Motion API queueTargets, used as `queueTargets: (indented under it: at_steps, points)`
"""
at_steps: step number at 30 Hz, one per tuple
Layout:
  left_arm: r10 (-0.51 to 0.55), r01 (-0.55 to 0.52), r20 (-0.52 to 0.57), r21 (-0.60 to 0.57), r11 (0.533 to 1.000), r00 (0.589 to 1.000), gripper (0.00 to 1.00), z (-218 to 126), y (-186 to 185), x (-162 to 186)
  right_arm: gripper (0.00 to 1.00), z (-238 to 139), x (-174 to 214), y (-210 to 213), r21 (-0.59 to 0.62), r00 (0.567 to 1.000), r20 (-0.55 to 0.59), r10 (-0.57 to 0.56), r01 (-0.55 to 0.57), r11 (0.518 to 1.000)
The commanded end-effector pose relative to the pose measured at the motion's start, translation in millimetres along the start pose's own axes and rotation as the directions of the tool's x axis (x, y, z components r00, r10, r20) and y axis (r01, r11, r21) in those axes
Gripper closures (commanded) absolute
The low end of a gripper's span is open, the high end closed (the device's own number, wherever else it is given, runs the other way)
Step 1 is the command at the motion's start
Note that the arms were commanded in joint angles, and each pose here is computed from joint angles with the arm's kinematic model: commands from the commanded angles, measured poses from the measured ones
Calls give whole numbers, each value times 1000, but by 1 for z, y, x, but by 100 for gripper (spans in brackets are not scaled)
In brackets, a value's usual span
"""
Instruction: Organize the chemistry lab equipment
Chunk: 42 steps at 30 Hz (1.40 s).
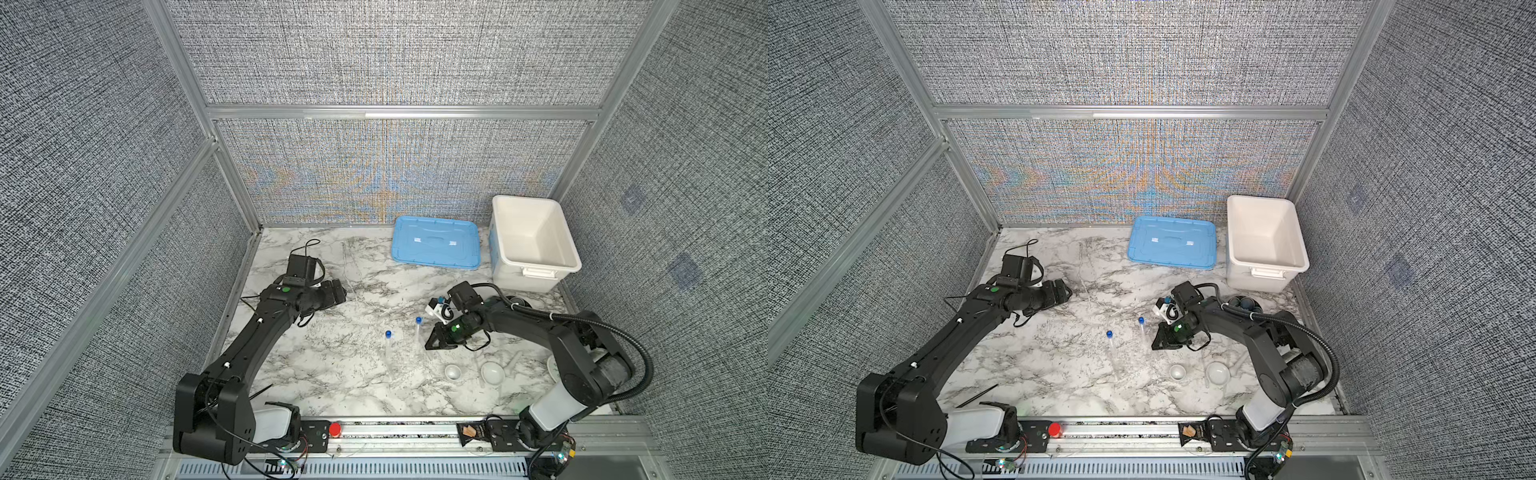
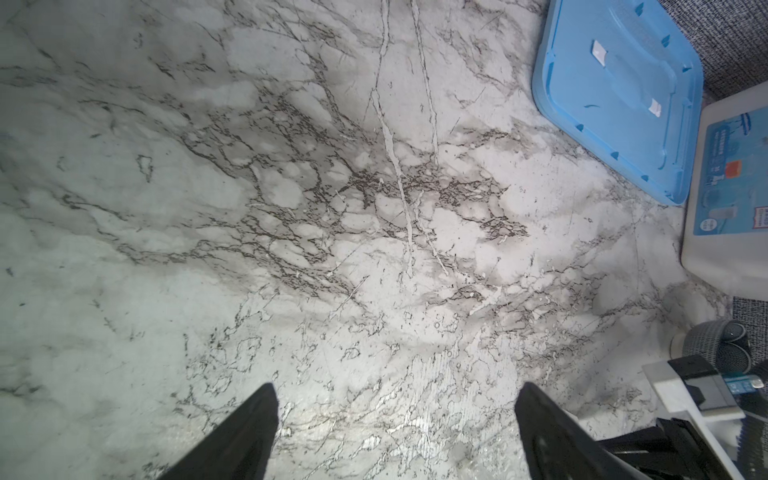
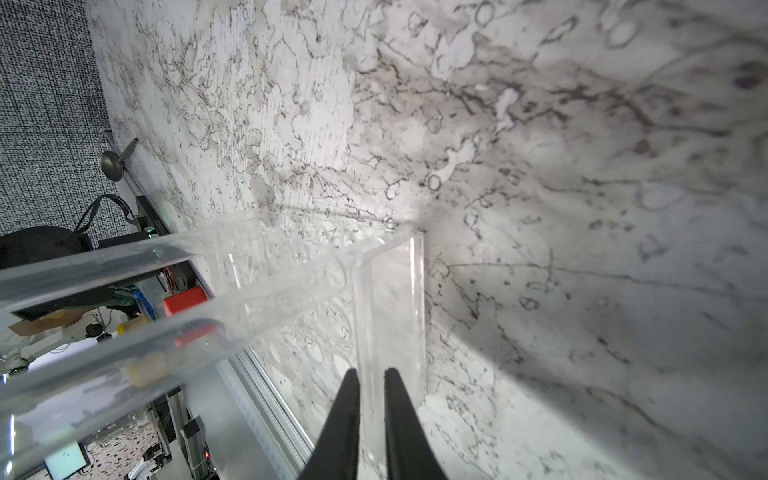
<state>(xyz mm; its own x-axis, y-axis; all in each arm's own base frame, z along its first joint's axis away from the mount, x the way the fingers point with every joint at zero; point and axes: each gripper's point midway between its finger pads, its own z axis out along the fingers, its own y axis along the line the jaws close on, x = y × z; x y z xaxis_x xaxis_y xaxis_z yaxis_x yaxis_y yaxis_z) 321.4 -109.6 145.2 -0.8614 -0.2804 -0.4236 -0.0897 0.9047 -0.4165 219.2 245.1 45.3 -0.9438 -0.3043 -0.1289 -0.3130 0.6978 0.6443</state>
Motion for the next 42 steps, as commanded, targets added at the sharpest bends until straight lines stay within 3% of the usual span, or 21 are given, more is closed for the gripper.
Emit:
queueTargets:
  at_steps: [1,13,21,33,42]
  points:
    - [9,-9,5,-16,1000,1000,10,-2,4,2,84,5,-1,10,-41,999,-12,-40,40,998]
    - [9,-8,12,-31,999,1000,10,-6,11,3,85,37,11,45,-166,986,-92,-138,122,979]
    - [8,-7,19,-42,999,1000,9,-6,16,2,80,36,9,60,-235,984,-91,-151,126,964]
    - [7,-7,11,-42,999,1000,9,-3,18,0,76,6,-6,43,-185,990,-51,-133,122,975]
    - [6,-5,11,-47,999,1000,9,0,21,-1,89,23,-13,35,-134,980,-100,-169,155,979]
